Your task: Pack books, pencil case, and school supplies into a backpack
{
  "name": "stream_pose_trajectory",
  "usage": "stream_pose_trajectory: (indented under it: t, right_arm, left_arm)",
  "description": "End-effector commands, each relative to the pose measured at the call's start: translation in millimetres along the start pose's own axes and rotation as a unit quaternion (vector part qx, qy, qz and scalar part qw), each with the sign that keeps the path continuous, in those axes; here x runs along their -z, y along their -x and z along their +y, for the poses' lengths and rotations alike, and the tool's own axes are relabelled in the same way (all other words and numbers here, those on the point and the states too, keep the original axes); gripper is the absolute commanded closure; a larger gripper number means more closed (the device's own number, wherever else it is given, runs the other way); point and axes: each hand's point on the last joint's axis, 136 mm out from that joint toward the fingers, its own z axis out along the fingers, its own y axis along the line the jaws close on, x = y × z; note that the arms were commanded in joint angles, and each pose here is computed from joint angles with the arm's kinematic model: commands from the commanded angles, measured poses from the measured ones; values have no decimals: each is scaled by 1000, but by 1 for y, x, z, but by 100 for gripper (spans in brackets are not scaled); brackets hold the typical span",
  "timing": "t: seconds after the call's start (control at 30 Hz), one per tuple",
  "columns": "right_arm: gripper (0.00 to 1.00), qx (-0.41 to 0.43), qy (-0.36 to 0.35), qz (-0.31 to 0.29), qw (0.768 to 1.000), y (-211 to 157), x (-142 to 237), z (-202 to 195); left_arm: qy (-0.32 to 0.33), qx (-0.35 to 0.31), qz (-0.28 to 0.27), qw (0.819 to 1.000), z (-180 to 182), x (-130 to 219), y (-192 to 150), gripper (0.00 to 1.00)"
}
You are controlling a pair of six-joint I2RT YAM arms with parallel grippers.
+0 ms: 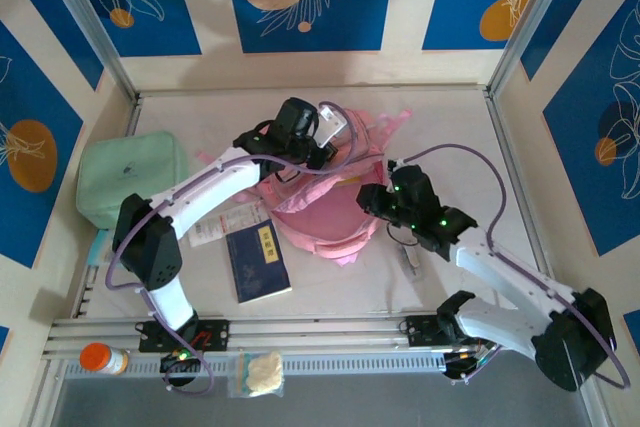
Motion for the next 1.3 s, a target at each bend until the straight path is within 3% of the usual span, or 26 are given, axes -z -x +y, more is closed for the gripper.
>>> stream_pose_trajectory:
  t: [0.0, 0.07, 0.17, 0.27, 0.4, 0.57, 0.67, 0.73, 0.9, 1.1, 1.27]
  right_arm:
    - [77, 34, -37, 35, 998, -10, 21, -15]
    - [75, 39, -23, 51, 998, -12, 27, -11]
    - [74, 48, -10, 81, 996, -18, 31, -5]
    - [72, 58, 9, 115, 992, -27, 29, 2]
    - [71, 59, -2, 160, 985, -40, 22, 6]
    - [68, 69, 6, 220, 973, -68, 7, 17]
    - [67, 78, 7, 246, 966, -85, -2, 27]
    - [66, 86, 13, 260, 962, -96, -6, 34]
    - [65, 91, -4, 283, 955, -121, -20, 42]
    - [64, 98, 8, 316, 944, -151, -37, 69]
    - [64, 121, -6, 339, 933, -177, -52, 82]
  left_arm:
    - [-28, 60, -4, 998, -8, -2, -9, 95]
    - [-47, 75, 1, 996, -15, -7, -20, 87]
    - [-54, 92, 15, 994, -19, -6, -28, 66]
    - [-51, 113, 14, 992, -20, 12, -26, 60]
    - [-44, 185, -38, 981, -18, 40, -34, 50]
    - [-4, 259, -45, 965, -10, 80, -68, 44]
    - [21, 352, -39, 935, -8, 100, -109, 42]
    - [13, 373, -50, 926, -14, 112, -130, 40]
    - [115, 458, -14, 882, 1, 146, -220, 35]
    - [181, 515, 25, 837, 3, 167, -293, 33]
    - [222, 539, 42, 812, 7, 172, -329, 34]
